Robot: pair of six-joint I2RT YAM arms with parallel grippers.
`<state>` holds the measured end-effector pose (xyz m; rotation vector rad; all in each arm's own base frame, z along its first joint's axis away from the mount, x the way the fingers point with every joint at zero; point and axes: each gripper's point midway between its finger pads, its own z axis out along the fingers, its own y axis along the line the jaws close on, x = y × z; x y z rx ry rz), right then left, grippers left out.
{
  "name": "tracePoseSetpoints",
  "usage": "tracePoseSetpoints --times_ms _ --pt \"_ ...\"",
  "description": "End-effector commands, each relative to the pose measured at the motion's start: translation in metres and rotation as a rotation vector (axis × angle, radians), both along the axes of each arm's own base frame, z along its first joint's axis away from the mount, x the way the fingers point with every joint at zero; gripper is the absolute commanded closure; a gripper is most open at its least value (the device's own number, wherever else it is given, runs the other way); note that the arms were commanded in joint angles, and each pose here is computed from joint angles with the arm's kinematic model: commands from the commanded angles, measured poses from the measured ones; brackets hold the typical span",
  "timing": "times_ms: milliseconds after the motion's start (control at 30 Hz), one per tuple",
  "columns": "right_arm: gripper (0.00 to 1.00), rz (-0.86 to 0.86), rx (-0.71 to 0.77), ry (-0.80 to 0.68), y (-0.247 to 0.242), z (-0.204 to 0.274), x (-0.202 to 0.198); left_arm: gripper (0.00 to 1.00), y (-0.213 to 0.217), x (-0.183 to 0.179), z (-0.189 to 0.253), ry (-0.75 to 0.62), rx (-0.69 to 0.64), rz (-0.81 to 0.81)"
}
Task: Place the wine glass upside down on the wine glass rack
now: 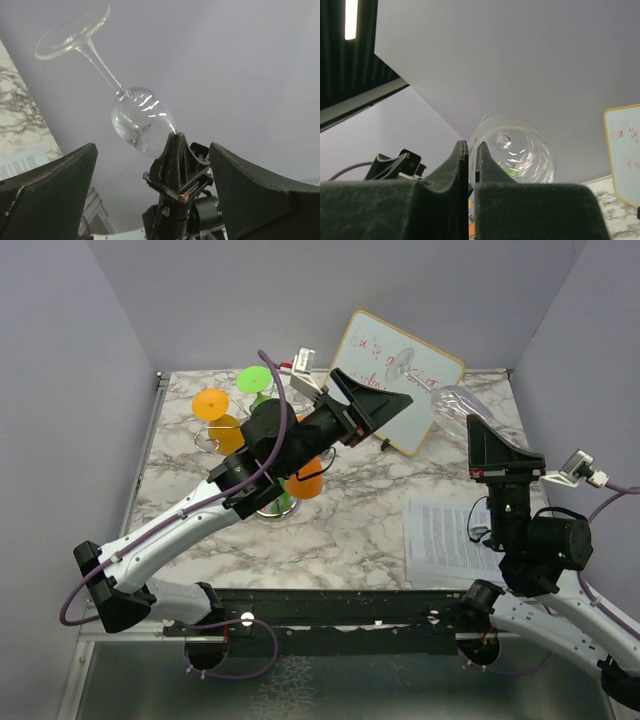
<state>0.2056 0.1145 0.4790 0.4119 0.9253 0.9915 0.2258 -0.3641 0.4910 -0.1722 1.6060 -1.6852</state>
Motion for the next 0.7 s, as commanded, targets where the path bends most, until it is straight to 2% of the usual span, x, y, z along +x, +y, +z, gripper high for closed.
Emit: tracePoseSetpoints --times_ms 0,267,500,667 --pt "0.99 0.082 0.138 -0.087 -0.008 0.023 -0.018 0.06 -0.001 0.022 0.026 -0.008 -0.11 0.176" --pt "0.99 0.169 0.194 -0.099 -0.003 0.025 -0.026 0.07 -0.014 0.044 0.032 -0.03 -0.153 0.288" --pt "0.99 0.223 0.214 -0.09 0.005 0.022 -0.027 0.26 -0.024 0.052 0.042 -0.058 -0.186 0.317" --pt "0.99 0.239 0.242 -0.085 0.006 0.016 -0.027 0.4 -0.024 0.053 0.041 -0.031 -0.202 0.377"
